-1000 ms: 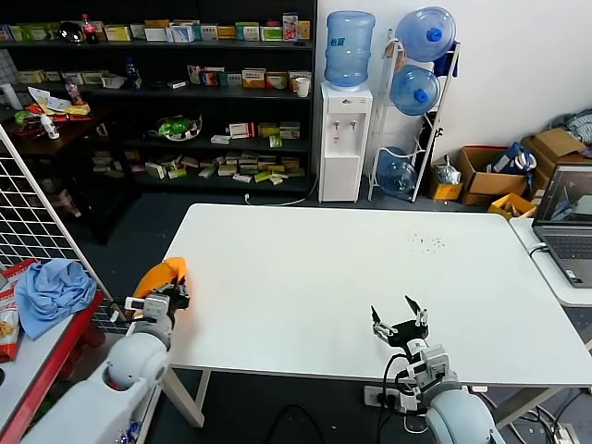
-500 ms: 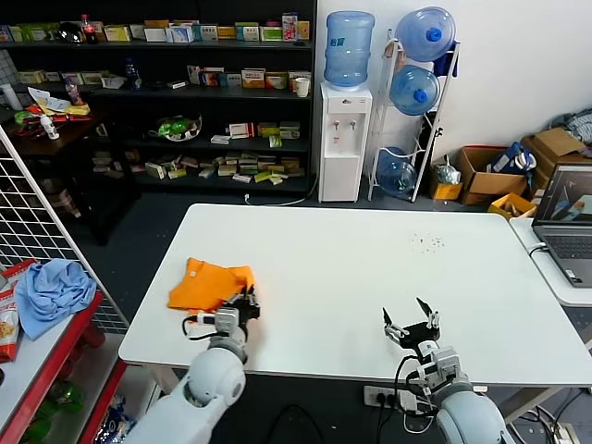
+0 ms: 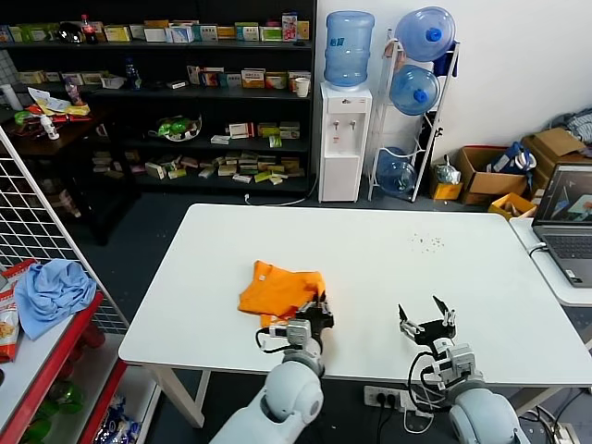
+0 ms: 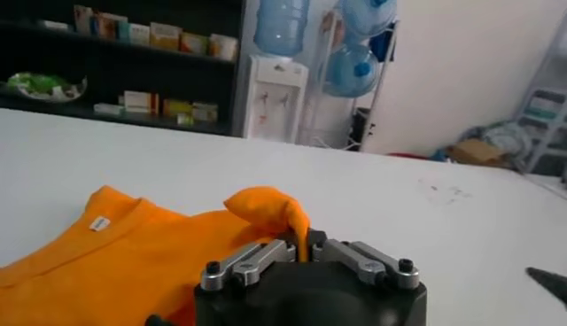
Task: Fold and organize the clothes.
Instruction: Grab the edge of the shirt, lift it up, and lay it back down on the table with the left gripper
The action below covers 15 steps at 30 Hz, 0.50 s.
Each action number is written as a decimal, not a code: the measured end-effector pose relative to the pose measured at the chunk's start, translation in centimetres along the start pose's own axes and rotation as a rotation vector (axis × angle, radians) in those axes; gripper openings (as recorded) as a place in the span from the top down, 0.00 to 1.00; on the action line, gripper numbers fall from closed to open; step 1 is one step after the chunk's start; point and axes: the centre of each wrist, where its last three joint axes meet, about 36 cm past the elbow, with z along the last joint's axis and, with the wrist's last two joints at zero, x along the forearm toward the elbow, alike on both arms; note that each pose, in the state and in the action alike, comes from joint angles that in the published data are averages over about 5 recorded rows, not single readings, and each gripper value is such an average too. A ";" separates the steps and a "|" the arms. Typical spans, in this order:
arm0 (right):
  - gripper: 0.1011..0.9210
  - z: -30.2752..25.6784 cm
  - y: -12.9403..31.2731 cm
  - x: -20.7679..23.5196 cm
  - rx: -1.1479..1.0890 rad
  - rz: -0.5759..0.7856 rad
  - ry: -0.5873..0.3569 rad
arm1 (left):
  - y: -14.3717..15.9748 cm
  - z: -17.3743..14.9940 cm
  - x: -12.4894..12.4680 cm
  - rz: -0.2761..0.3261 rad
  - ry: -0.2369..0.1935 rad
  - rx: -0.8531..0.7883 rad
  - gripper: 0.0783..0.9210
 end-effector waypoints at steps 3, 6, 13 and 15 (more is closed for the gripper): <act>0.12 0.0 -0.2 -0.1 -0.003 0.006 0.000 | -2.0 0.0 -0.1 0.039 -0.013 0.036 0.89; 0.12 0.0 -0.2 -0.3 -0.005 0.008 0.000 | -3.4 -0.1 -0.1 0.075 -0.034 0.075 0.81; 0.12 -0.1 -0.5 -0.6 -0.009 0.018 -0.002 | -4.8 0.0 0.4 0.147 -0.091 0.134 0.57; 0.12 -0.1 -0.6 -0.6 -0.013 0.020 -0.004 | -4.6 0.1 0.6 0.163 -0.111 0.135 0.50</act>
